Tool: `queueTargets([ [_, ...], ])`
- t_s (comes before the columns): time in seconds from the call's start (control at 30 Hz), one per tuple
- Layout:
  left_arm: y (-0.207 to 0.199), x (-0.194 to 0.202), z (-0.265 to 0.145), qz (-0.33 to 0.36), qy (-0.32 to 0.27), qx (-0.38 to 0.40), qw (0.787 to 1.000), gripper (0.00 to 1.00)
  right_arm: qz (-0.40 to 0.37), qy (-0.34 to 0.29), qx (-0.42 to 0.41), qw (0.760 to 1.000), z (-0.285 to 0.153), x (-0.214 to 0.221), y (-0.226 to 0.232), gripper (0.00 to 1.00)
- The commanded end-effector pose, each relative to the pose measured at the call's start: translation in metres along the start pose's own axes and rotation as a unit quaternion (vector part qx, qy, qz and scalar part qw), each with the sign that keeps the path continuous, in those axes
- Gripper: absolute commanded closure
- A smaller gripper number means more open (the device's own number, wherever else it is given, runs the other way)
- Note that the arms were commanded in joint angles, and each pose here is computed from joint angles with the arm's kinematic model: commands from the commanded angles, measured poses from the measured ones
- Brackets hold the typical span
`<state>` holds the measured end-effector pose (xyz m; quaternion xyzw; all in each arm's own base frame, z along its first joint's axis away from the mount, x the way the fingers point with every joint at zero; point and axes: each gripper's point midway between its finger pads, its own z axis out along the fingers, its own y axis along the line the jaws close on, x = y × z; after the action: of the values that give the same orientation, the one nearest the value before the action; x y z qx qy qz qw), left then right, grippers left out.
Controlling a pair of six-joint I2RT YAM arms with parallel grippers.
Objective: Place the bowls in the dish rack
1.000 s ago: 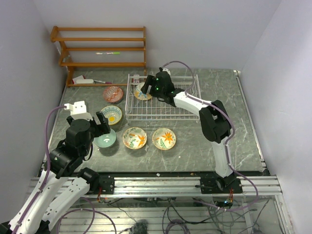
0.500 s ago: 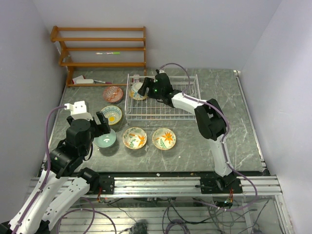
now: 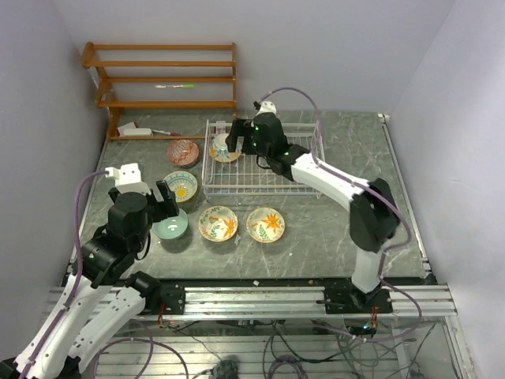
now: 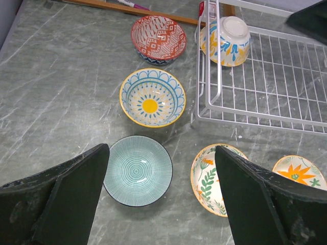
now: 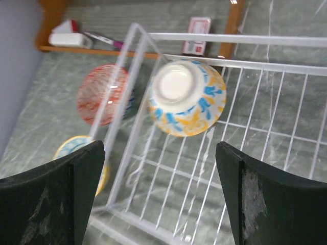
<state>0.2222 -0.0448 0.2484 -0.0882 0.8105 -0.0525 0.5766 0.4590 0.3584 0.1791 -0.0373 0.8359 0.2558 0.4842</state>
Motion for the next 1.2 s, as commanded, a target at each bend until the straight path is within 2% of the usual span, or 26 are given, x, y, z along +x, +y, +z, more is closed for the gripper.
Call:
queueTargets([
  [0.0, 0.001, -0.014, -0.004, -0.012, -0.017, -0.005, 1.0, 0.05, -0.088, -0.008, 0.06, 0.994, -0.069, 0.0, 0.013, 0.11],
  [0.13, 0.002, -0.014, -0.004, -0.012, -0.015, -0.006, 1.0, 0.05, -0.114, 0.051, 0.078, 0.989, -0.121, 0.053, 0.0, 0.14],
  [0.3, 0.001, -0.014, -0.004, -0.012, -0.016, -0.003, 1.0, 0.05, -0.185, 0.133, 0.074, 0.971, -0.19, 0.128, -0.012, 0.23],
  [0.43, 0.001, -0.014, -0.003, -0.01, -0.014, -0.007, 1.0, 0.05, -0.215, 0.177, 0.045, 0.959, -0.222, 0.158, -0.005, 0.3],
  [0.63, 0.003, -0.014, -0.005, -0.014, -0.017, -0.01, 1.0, 0.05, -0.24, 0.215, 0.011, 0.947, -0.222, 0.19, -0.005, 0.35],
  [0.8, 0.005, -0.014, -0.005, -0.015, -0.018, -0.013, 1.0, 0.04, -0.258, 0.24, -0.006, 0.936, -0.213, 0.214, -0.004, 0.52],
  [0.97, 0.005, -0.013, -0.004, -0.011, -0.013, -0.018, 1.0, 0.05, -0.267, 0.254, -0.028, 0.929, -0.21, 0.228, -0.001, 0.52],
  [1.17, 0.004, -0.012, -0.003, -0.01, -0.012, -0.015, 1.0, 0.04, -0.283, 0.263, -0.006, 0.922, -0.201, 0.239, -0.012, 0.52],
])
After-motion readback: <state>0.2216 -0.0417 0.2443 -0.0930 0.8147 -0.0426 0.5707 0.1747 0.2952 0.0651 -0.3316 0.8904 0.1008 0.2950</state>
